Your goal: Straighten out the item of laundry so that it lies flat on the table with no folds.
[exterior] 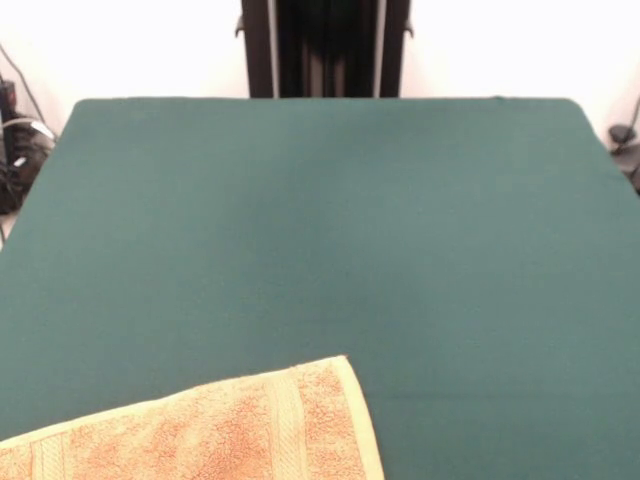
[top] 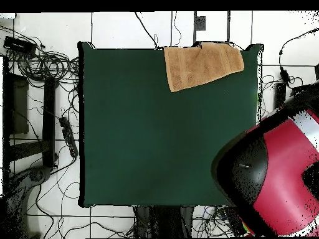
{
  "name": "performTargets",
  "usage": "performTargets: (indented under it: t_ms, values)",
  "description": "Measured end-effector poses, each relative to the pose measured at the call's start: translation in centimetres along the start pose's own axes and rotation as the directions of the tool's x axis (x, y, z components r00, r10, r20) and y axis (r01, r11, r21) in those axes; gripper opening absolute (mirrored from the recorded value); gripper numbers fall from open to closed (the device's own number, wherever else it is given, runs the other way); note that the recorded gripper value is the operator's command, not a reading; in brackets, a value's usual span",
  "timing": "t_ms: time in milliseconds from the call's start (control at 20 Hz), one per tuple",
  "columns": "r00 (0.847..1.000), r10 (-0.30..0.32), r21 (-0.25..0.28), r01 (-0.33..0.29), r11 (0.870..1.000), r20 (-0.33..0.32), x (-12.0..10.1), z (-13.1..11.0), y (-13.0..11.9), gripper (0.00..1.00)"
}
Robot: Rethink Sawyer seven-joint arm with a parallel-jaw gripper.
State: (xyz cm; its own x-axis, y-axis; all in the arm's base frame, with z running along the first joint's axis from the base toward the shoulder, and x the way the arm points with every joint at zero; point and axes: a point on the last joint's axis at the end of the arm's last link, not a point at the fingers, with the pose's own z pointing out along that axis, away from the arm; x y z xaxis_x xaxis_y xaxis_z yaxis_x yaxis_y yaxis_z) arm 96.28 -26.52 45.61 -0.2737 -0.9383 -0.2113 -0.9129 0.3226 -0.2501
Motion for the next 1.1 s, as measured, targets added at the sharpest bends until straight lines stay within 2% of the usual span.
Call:
performTargets:
  t_ms: [500, 1100]
  values:
    - [1.0, 0.009, -0.021, -0.008, 1.0, 0.018, 0.7, 2.3, 0.2, 0.0]
    - [1.0, 0.013, 0.006, -0.013, 1.0, 0.005, 1.2, 3.3, -0.2, 0.0]
